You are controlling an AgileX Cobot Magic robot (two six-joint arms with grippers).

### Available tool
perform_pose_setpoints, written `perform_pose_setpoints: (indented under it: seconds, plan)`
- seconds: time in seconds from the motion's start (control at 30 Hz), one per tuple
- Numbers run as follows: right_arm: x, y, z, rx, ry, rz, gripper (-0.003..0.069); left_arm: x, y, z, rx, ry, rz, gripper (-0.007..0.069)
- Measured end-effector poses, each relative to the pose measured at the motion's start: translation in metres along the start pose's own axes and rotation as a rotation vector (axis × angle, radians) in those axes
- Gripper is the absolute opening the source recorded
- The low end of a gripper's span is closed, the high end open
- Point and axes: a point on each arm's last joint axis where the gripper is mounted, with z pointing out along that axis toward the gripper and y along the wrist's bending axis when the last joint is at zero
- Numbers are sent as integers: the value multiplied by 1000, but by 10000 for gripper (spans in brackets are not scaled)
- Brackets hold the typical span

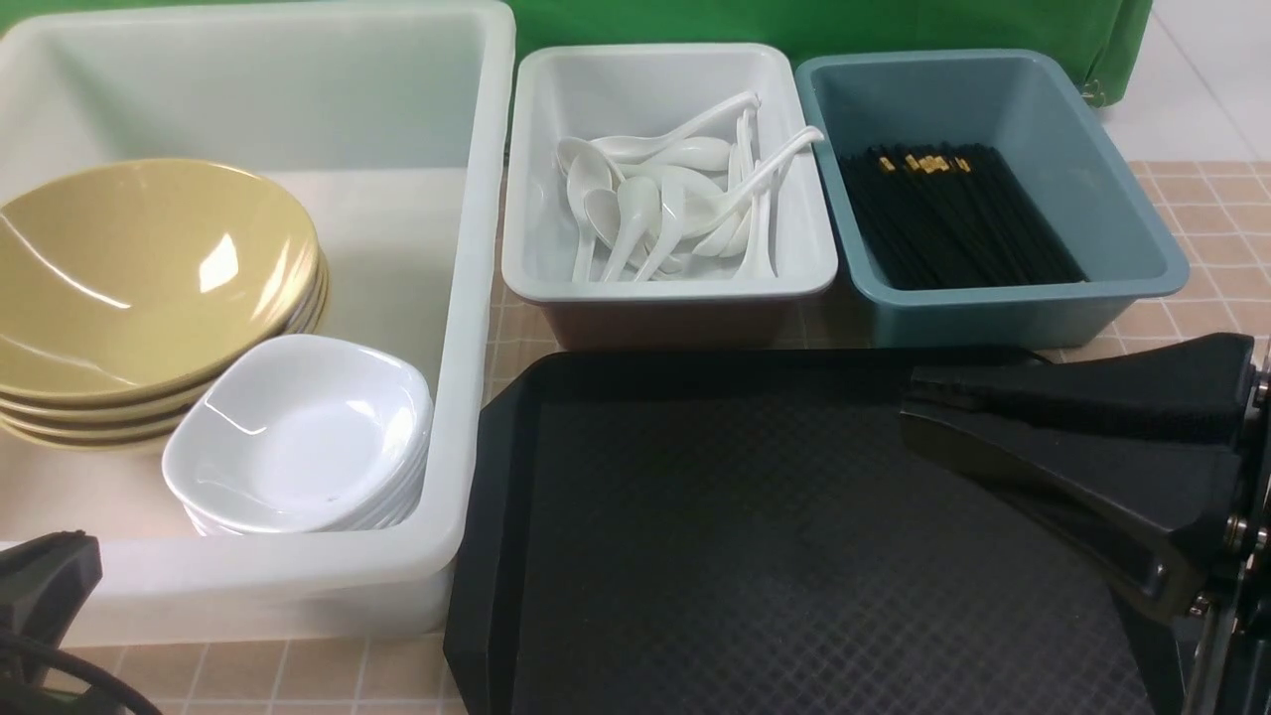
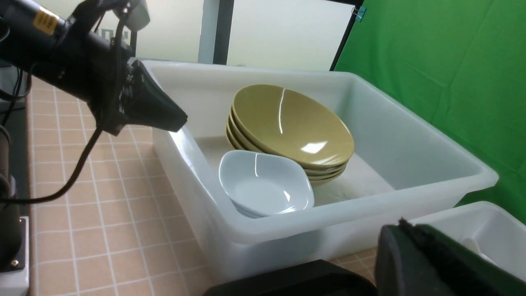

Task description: On brown table put chopsticks spoon bowls plates into blue grey white boxes.

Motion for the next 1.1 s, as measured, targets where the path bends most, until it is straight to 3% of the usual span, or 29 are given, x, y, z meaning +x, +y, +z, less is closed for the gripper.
perform_pose_setpoints:
  seconds: [0.23, 0.47, 0.53, 0.57, 0.6, 0.67, 0.7, 0.73, 0.77, 0.93, 1.1]
  plan:
    - [15, 1, -2, 26, -31, 34, 48, 0, 0, 0, 1, 3, 0, 1]
    - [75, -17, -37, 325, -141, 248, 38, 0, 0, 0, 1, 3, 0, 1]
    - [115, -18, -56, 496, -118, 382, 38, 0, 0, 0, 1, 3, 0, 1]
    - [118, -18, -57, 509, -116, 383, 38, 0, 0, 0, 1, 3, 0, 1]
    - [140, -14, -70, 610, -120, 432, 38, 0, 0, 0, 1, 3, 0, 1]
    - [156, -10, -77, 679, -107, 447, 38, 0, 0, 0, 1, 3, 0, 1]
    - [173, -5, -87, 778, -108, 435, 38, 0, 0, 0, 1, 3, 0, 1]
    - [174, -4, -88, 779, -112, 435, 38, 0, 0, 0, 1, 3, 0, 1]
    - [185, 0, -95, 865, -96, 426, 38, 0, 0, 0, 1, 3, 0, 1]
    - [198, 6, -109, 1022, -10, 449, 38, 0, 0, 0, 1, 4, 0, 1]
    - [210, 10, -111, 1061, 113, 519, 38, 0, 0, 0, 1, 4, 0, 1]
